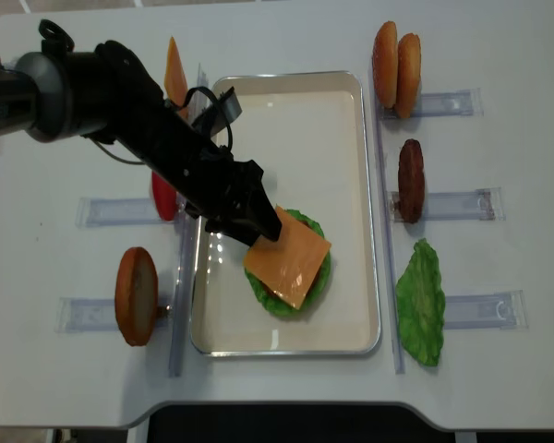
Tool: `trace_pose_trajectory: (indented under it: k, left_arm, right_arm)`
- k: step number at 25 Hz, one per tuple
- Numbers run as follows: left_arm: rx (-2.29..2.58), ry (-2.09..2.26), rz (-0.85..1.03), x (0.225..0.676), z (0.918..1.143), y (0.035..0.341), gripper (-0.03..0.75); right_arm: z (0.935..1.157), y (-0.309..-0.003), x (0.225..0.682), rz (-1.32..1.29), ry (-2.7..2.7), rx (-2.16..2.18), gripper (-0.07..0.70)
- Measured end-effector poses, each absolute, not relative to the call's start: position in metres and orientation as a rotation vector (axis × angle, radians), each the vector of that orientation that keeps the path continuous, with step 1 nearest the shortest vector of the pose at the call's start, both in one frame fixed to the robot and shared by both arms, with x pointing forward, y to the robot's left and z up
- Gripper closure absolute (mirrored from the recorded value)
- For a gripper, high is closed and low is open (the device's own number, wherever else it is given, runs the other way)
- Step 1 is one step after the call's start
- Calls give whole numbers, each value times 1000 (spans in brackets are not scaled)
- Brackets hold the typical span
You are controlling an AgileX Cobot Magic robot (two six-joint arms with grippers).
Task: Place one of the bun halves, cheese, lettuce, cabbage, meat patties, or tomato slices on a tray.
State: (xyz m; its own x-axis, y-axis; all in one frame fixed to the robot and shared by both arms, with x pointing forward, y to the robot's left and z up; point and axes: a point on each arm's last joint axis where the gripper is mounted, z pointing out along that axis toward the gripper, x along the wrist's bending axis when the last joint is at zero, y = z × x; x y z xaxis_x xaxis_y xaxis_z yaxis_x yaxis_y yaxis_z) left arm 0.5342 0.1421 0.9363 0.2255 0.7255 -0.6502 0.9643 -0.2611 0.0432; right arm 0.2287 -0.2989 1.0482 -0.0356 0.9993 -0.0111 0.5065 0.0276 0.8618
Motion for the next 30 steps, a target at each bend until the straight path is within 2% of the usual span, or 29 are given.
trace_pose_trajectory:
  k: [3,8,22,25,30]
  left_arm:
    - [2079,1583,-700,533,941,145,281]
    - [2145,1619,-574,537,960,152,275]
    - [2363,1736,-110,535,1050,187,272]
    - [2365,1766,-10,533,1059,194,272]
    - [2374,1764,39,531,1064,198,272]
  right_arm:
    - [1048,-299,229,917,1624,1558,231]
    - [1048,-299,229,917,1624,1558,231]
    - [1048,-299,229,917,1624,1558,231]
    - [1048,-299,229,917,1624,1558,231]
    - [1048,-299,229,917,1624,1558,231]
